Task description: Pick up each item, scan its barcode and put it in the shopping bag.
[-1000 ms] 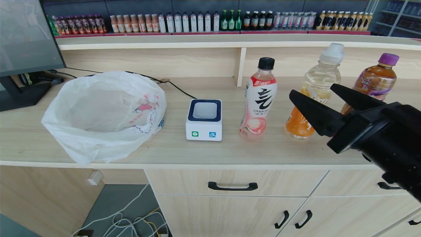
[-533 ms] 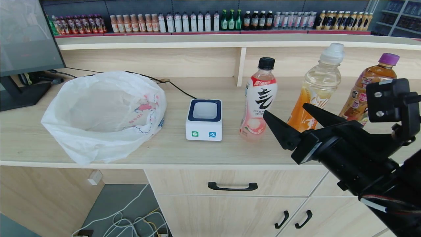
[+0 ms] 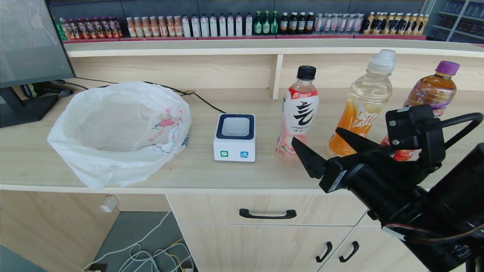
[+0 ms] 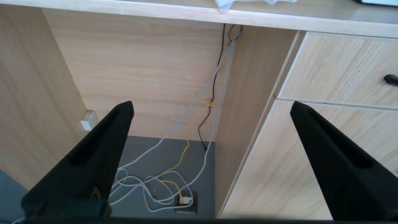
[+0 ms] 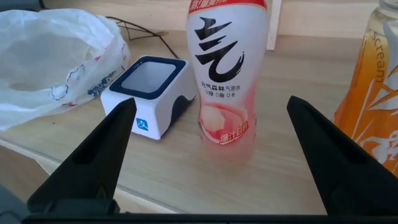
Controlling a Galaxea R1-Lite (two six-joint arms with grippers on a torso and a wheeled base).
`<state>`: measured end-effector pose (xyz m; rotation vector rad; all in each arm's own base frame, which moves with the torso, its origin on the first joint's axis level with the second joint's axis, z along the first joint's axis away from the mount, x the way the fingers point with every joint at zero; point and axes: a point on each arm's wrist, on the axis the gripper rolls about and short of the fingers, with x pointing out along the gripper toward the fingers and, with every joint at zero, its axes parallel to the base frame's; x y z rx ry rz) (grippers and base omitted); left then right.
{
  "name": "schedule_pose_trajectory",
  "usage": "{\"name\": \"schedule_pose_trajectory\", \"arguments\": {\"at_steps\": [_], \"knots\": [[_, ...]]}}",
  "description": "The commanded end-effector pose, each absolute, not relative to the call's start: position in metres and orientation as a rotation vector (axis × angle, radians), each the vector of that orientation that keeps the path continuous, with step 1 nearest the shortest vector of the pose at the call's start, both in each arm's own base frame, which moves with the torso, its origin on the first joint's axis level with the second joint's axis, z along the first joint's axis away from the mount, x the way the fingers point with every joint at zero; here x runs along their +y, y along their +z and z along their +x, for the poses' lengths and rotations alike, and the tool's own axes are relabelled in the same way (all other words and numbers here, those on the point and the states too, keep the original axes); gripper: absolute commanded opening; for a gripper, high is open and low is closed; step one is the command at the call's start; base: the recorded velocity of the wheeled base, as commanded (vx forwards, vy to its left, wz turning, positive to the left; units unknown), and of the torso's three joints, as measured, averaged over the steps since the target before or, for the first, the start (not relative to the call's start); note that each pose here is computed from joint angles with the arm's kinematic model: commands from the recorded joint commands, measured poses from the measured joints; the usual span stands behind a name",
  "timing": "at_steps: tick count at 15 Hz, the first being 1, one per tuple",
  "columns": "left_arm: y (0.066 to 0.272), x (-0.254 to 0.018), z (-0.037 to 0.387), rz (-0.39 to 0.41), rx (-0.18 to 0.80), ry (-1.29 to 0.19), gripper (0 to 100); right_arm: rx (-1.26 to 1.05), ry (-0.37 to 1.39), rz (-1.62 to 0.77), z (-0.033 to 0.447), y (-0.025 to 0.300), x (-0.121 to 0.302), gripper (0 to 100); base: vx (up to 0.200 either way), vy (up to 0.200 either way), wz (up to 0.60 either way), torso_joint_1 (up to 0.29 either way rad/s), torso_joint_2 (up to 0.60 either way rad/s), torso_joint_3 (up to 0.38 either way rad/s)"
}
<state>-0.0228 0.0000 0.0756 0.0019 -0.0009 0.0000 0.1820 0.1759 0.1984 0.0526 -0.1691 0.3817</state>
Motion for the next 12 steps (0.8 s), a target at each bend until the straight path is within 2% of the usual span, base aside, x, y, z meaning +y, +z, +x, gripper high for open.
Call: {"name": "schedule_pose_trajectory", "arguments": {"at_steps": [1,12], "knots": [[0.076,0.0,-0.023,0.002,-0.002,0.0,100,-0.159,0.344,0.032,0.193,0.192,0.173,100,0.0,0.0,0.0,0.0,0.0,0.0],[0.076,0.0,-0.023,0.003,-0.002,0.0,100,-0.176,0.283,-0.066,0.219,0.183,0.178,100,0.0,0.0,0.0,0.0,0.0,0.0]]}}
